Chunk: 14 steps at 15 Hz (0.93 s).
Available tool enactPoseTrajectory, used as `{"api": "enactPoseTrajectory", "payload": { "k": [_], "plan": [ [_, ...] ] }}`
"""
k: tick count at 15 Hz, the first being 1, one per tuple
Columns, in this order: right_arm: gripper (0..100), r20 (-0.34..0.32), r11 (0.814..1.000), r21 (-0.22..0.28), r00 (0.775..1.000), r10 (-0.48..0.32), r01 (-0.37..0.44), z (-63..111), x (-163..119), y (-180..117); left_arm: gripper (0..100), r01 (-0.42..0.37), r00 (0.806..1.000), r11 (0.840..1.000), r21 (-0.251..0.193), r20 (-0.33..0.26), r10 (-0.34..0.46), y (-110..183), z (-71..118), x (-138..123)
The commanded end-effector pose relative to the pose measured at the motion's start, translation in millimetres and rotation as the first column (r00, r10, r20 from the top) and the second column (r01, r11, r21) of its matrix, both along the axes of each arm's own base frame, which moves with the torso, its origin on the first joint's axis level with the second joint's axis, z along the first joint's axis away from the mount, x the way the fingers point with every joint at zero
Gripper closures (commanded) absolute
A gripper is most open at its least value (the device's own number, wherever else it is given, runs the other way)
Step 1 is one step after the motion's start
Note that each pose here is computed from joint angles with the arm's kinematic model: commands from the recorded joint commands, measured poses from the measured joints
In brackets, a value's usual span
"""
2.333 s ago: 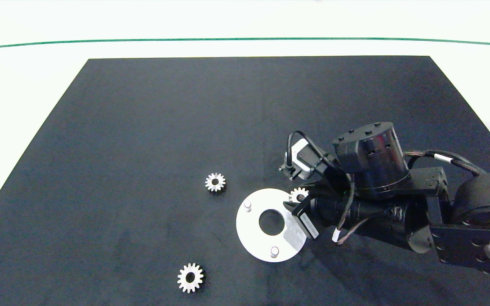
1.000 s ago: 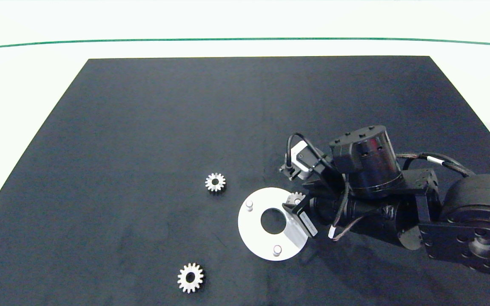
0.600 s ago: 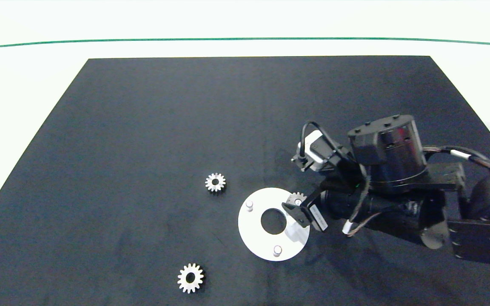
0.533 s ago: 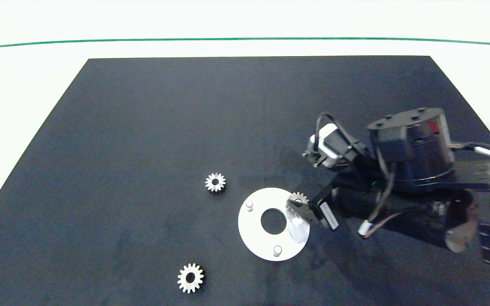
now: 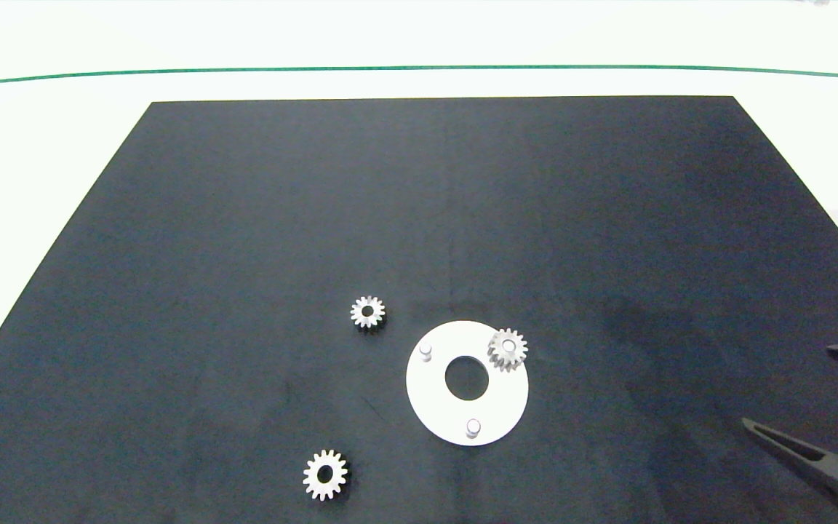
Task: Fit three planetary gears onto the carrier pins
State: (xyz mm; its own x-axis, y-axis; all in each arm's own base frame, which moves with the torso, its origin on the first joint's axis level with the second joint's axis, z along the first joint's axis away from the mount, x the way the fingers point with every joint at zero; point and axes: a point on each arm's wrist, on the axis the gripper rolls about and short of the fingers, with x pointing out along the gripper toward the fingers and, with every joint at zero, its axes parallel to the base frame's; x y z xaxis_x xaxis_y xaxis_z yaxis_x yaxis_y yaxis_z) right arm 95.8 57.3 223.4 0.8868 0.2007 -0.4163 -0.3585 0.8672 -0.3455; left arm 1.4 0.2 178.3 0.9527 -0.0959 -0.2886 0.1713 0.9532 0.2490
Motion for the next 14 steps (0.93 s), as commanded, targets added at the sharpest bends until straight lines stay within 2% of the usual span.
{"api": "enactPoseTrajectory", "payload": {
  "k": [1, 3, 5, 8, 9, 10, 12, 14],
  "plan": [
    [0, 0.089, 0.998, 0.06, 0.996, -0.023, 0.018, 13.9, -16.4, -13.7, 0, 0.053, 0.991, 0.996, 0.078, -0.127, -0.042, -3.1, -4.4, 21.4],
    [0, 0.069, 0.999, 0.051, 0.997, -0.023, 0.019, 12.1, -11.7, -10.3, 0, 0.12, 0.984, 0.987, 0.111, -0.144, -0.104, -4.9, -4.9, 24.6],
    [0, 0.06, 0.999, 0.045, 0.998, -0.021, 0.018, 11.0, -9.6, -8.9, 0, 0.211, 0.963, 0.97, 0.124, -0.199, -0.184, -9.6, -7.1, 33.3],
    [0, 0.038, 0.999, 0.032, 0.999, -0.021, 0.02, 10.5, -1.7, -3.6, 0, 0.393, 0.897, 0.911, 0.124, -0.269, -0.35, -28.9, -8.2, 57.0],
    [0, 0.033, 0.999, 0.028, 0.999, -0.021, 0.02, 9.5, -0.8, -3.0, 0, 0.42, 0.886, 0.899, 0.123, -0.269, -0.377, -33.3, -7.7, 61.0],
    [0, 0.033, 0.999, 0.028, 0.999, -0.022, 0.021, 9.8, -0.5, -2.9, 0, 0.471, 0.865, 0.874, 0.122, -0.26, -0.43, -45.2, -7.6, 72.4],
    [0, 0.043, 0.999, 0.035, 0.999, -0.028, 0.027, 13.0, -0.3, -3.6, 0, 0.537, 0.834, 0.835, 0.124, -0.231, -0.502, -67.8, -7.3, 91.1],
    [0, 0.054, 0.998, 0.038, 0.997, -0.061, 0.059, 16.7, 1.5, -6.9, 0, 0.597, 0.794, 0.791, 0.135, -0.243, -0.558, -87.7, -12.7, 98.2]
  ]
}}
